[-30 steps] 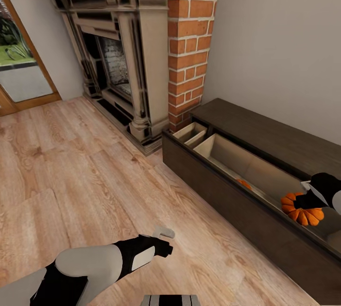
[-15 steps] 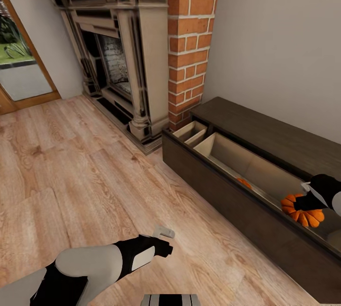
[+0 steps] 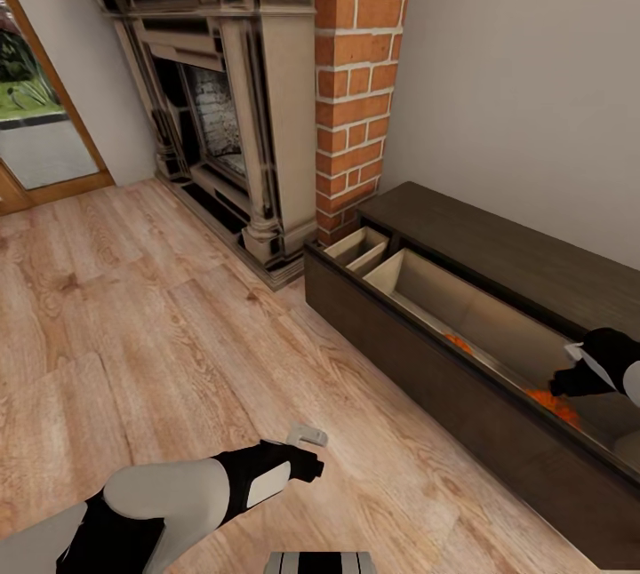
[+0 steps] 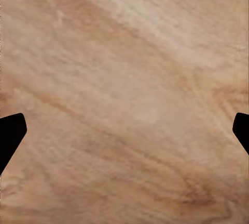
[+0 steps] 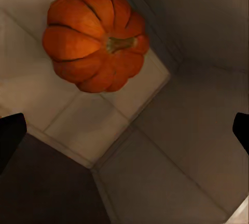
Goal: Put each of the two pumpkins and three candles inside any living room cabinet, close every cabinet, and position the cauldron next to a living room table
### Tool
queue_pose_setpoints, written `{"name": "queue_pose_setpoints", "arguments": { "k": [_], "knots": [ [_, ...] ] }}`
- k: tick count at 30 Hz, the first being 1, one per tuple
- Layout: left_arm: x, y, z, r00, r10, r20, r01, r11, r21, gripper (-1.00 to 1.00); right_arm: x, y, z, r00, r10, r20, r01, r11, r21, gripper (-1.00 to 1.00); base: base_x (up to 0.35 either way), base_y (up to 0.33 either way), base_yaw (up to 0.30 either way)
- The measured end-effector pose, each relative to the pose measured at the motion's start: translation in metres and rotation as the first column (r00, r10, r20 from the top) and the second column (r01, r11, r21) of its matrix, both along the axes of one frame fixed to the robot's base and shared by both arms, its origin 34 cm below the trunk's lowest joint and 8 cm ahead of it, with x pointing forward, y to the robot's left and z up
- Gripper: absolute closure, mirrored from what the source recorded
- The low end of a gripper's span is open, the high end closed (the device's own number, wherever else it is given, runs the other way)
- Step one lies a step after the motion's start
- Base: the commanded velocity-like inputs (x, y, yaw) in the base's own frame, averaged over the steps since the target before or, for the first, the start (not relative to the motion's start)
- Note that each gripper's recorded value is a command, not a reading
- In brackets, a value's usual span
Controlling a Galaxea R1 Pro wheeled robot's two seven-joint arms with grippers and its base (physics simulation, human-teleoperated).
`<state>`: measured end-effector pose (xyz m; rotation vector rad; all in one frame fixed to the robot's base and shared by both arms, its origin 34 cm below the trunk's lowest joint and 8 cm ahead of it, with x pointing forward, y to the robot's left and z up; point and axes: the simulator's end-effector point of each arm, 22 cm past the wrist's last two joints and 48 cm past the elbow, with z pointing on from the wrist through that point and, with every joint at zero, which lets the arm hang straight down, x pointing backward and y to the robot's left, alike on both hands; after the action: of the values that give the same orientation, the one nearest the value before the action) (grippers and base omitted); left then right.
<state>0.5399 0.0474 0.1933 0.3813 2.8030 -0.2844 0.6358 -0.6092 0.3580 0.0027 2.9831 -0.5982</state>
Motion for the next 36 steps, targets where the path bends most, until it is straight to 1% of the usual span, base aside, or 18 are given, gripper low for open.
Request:
{"name": "queue_pose_setpoints", "arguments": {
  "k": [2, 4, 6, 8, 9, 11, 12, 14, 15, 18, 23, 27, 30, 31, 33, 34, 35, 36],
  "knots": [
    [0.0, 0.0, 0.0, 1.0, 0.0, 0.001, 0.0, 1.0, 0.001, -1.0, 0.0, 0.006, -0.002, 1.0, -0.014, 0.01, 0.014, 0.999, 0.036, -1.0, 0.0, 0.0, 0.0],
    [0.0, 0.001, 0.0, 1.0, 0.0, 0.001, 0.0, 1.0, 0.001, -1.0, 0.002, 0.017, -0.006, 0.999, -0.04, 0.024, 0.037, 0.994, 0.101, -1.0, 0.0, 0.0, 0.0],
    [0.0, 0.001, 0.0, 1.0, 0.0, 0.001, 0.0, 1.0, 0.001, -1.0, 0.004, 0.03, -0.009, 0.998, -0.056, 0.037, 0.05, 0.985, 0.167, -1.0, 0.0, 0.0, 0.0],
    [0.0, 0.001, 0.0, 1.0, 0.0, 0.001, 0.0, 1.0, 0.001, -1.0, 0.006, 0.05, -0.012, 0.996, -0.076, 0.045, 0.062, 0.964, 0.259, -1.0, 0.0, 0.0, 0.0],
    [0.0, 0.001, 0.0, 1.0, 0.0, 0.001, 0.0, 1.0, 0.001, -1.0, 0.007, 0.065, -0.014, 0.995, -0.089, 0.044, 0.07, 0.942, 0.328, -1.0, 0.0, 0.0, 0.0],
    [0.0, 0.001, 0.0, 1.0, 0.0, 0.001, 0.0, 1.0, 0.001, -1.0, 0.012, 0.087, -0.013, 0.993, -0.106, 0.057, 0.071, 0.9, 0.43, -1.0, 0.0, 0.0, 0.0],
    [0.0, 0.001, 0.0, 1.0, 0.0, 0.001, 0.0, 1.0, 0.001, -1.0, 0.014, 0.092, -0.012, 0.992, -0.109, 0.063, 0.069, 0.888, 0.454, -1.0, 0.0, 0.0, 0.0],
    [0.0, 0.001, 0.0, 1.0, 0.0, 0.002, 0.0, 1.0, 0.001, -1.0, 0.023, 0.111, -0.007, 0.987, -0.127, 0.094, 0.057, 0.841, 0.539, -1.0, 0.0, 0.0, 0.0],
    [0.0, 0.001, 0.0, 1.0, 0.001, 0.002, -0.001, 1.0, 0.002, -1.0, 0.032, 0.12, -0.002, 0.982, -0.137, 0.13, 0.037, 0.812, 0.583, -1.0, 0.0, 0.0, 0.0],
    [0.001, 0.002, 0.0, 1.0, 0.001, 0.002, -0.001, 1.0, 0.003, -1.0, 0.053, 0.13, 0.009, 0.962, -0.155, 0.223, -0.021, 0.775, 0.631, -1.0, 0.0, 0.0, 0.0],
    [0.002, 0.002, 0.0, 1.0, -0.002, 0.006, 0.002, 1.0, 0.005, -1.0, 0.076, 0.124, 0.026, 0.919, -0.201, 0.34, -0.078, 0.751, 0.655, -1.0, 0.0, 0.0, 0.0],
    [0.002, 0.002, 0.0, 1.0, -0.013, 0.01, 0.012, 1.0, 0.009, -1.0, 0.082, 0.123, 0.036, 0.897, -0.234, 0.375, -0.095, 0.727, 0.68, -1.0, 0.0, 0.0, 0.0],
    [0.001, 0.002, 0.0, 1.0, -0.015, 0.011, 0.015, 1.0, 0.009, -1.0, 0.083, 0.126, 0.039, 0.893, -0.248, 0.376, -0.099, 0.707, 0.7, -1.0, 0.0, 0.0, 0.0],
    [0.002, 0.002, 0.0, 1.0, -0.016, 0.011, 0.016, 1.0, 0.009, -1.0, 0.083, 0.131, 0.041, 0.894, -0.253, 0.369, -0.101, 0.69, 0.717, -1.0, 0.0, 0.0, 0.0],
    [0.002, 0.002, 0.0, 1.0, -0.016, 0.012, 0.016, 1.0, 0.009, -1.0, 0.081, 0.145, 0.046, 0.898, -0.276, 0.342, -0.1, 0.63, 0.77, -1.0, 0.0, 0.0, 0.0],
    [0.002, 0.002, 0.0, 1.0, -0.016, 0.012, 0.016, 1.0, 0.009, -1.0, 0.081, 0.149, 0.048, 0.899, -0.283, 0.333, -0.099, 0.612, 0.785, -1.0, 0.0, 0.0, 0.0],
    [0.002, 0.002, 0.0, 1.0, -0.017, 0.012, 0.017, 1.0, 0.009, -1.0, 0.08, 0.157, 0.051, 0.901, -0.296, 0.317, -0.096, 0.578, 0.811, -1.0, 0.0, 0.0, 0.0],
    [0.002, 0.001, 0.0, 1.0, -0.017, 0.012, 0.017, 1.0, 0.009, -1.0, 0.08, 0.161, 0.053, 0.902, -0.303, 0.309, -0.093, 0.561, 0.822, -1.0, 0.0, 0.0, 0.0]
  ]
}}
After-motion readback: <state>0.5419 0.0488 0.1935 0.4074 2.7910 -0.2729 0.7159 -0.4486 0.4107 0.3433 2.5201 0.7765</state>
